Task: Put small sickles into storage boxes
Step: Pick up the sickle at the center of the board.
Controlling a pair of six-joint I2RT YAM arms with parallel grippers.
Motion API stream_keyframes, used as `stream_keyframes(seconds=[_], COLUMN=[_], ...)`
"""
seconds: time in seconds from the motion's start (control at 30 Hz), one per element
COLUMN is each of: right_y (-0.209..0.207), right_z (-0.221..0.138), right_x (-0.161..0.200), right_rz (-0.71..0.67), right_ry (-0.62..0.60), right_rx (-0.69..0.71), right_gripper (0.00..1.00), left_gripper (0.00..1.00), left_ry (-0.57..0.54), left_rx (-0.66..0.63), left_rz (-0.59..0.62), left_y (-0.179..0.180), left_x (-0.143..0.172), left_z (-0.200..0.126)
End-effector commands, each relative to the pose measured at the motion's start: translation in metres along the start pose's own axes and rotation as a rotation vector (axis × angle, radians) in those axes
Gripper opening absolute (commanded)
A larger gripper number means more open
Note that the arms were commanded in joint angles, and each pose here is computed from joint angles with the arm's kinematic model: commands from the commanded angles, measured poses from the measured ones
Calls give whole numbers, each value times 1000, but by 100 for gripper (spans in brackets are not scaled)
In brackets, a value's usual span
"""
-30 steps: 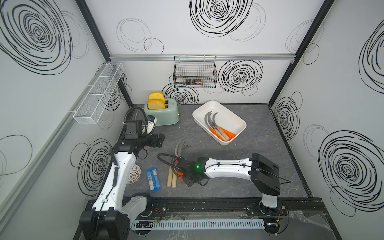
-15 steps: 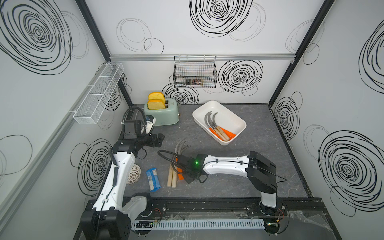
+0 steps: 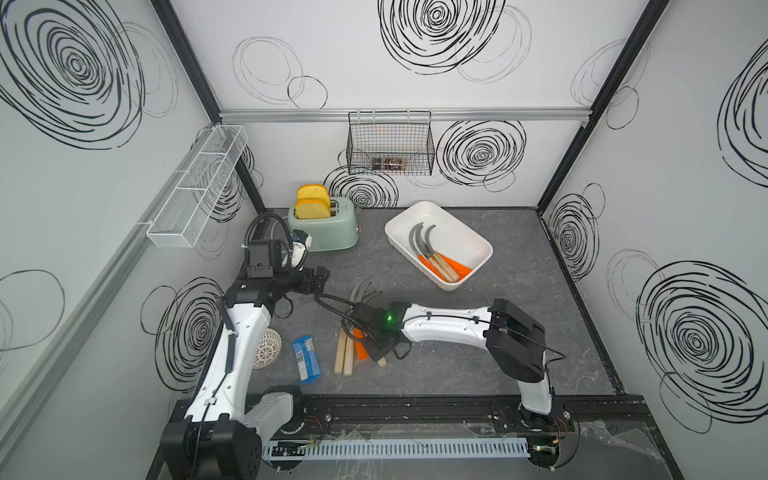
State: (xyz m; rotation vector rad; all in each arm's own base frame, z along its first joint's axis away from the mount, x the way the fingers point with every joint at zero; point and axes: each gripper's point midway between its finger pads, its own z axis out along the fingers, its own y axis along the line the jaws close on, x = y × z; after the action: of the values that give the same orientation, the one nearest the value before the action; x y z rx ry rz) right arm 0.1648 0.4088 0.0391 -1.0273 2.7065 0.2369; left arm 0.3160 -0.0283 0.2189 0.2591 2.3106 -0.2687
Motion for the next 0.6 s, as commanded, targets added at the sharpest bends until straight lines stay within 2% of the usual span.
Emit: stream_keyframes(seconds=[0.0, 0.57], right_y=[-4, -7], right_z=[6, 17], right_x=[6, 11], right_rz=[-15, -15], right_ry=[49, 86], right_rx=[17, 48], right_gripper=[45, 44], left_gripper=[96, 96], left_ry=[-46, -49], left_rx=[8, 16], left_rz=[28, 28], left_y=[-1, -3], left_x=[-15, -14], left_z=[-7, -8])
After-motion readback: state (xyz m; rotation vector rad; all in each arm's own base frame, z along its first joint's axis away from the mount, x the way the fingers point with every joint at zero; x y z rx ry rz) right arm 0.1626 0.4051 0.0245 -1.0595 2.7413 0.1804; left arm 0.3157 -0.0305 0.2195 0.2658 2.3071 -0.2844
